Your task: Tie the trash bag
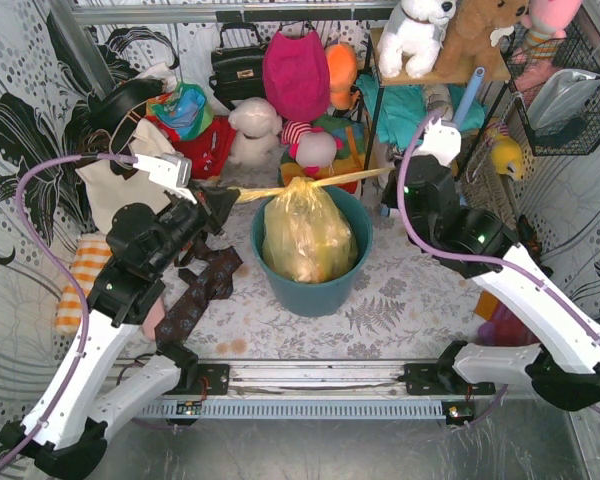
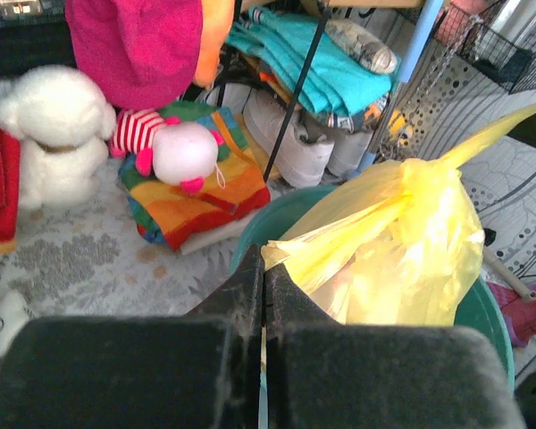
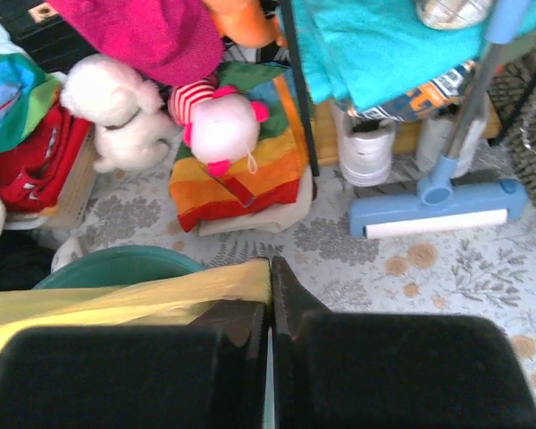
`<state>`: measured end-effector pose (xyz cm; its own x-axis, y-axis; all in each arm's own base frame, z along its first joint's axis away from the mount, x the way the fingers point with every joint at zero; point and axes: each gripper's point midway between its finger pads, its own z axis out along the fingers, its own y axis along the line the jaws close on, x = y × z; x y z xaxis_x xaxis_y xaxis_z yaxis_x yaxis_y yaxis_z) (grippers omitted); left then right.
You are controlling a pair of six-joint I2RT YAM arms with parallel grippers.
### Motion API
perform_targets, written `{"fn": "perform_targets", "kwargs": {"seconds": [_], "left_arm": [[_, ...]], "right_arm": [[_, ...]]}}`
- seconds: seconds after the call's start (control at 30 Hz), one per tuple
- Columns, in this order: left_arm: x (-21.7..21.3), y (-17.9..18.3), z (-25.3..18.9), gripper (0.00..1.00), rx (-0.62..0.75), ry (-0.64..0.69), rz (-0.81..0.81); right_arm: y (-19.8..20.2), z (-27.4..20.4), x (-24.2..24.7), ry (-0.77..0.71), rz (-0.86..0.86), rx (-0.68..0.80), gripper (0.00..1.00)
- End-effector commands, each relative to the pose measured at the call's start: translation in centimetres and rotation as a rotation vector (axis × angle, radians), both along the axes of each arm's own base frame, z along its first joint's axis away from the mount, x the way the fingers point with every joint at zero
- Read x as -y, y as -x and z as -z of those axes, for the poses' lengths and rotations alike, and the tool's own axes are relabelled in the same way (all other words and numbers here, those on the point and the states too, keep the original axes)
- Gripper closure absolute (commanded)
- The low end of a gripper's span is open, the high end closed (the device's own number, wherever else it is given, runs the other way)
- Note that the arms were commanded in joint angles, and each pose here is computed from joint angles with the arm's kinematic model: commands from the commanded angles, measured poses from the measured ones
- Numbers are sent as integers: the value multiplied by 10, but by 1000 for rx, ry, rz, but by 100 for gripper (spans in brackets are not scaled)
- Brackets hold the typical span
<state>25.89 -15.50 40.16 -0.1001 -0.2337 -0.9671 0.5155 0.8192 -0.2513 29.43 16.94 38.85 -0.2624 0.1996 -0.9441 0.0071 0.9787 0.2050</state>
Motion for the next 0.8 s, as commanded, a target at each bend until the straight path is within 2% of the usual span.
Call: {"fn": "perform_targets", "kwargs": {"seconds": [0.0, 0.17, 0.3, 0.37, 0.43, 0.47, 0.53, 0.57, 0.67, 0.77], "left_arm": [[-22, -4, 26, 100, -45, 1, -121], [-23, 0, 68, 100, -139, -4, -124], [-17, 6, 70, 100, -109, 40, -86], [-10, 9, 60, 100, -84, 61, -41], [-3, 8, 52, 100, -76, 73, -5], [1, 9, 48, 100, -74, 77, 17], [7, 8, 44, 100, -77, 87, 41], [9, 7, 42, 100, -78, 92, 50], [13, 7, 41, 100, -81, 105, 68], [13, 7, 40, 100, -80, 122, 66]], "right_arm": [[12, 15, 60, 31, 235, 9, 100], [23, 52, 72, 31, 277, -47, 100], [23, 58, 71, 45, 259, -53, 100], [20, 55, 55, 39, 163, -45, 100], [16, 44, 24, 28, -21, -6, 100], [16, 38, 9, 20, -103, 8, 95], [20, 34, -11, 25, -221, -11, 76], [21, 32, -17, 15, -239, -32, 63], [20, 28, -24, -87, -198, -81, 34], [14, 30, -25, -235, -121, -78, 13]]}}
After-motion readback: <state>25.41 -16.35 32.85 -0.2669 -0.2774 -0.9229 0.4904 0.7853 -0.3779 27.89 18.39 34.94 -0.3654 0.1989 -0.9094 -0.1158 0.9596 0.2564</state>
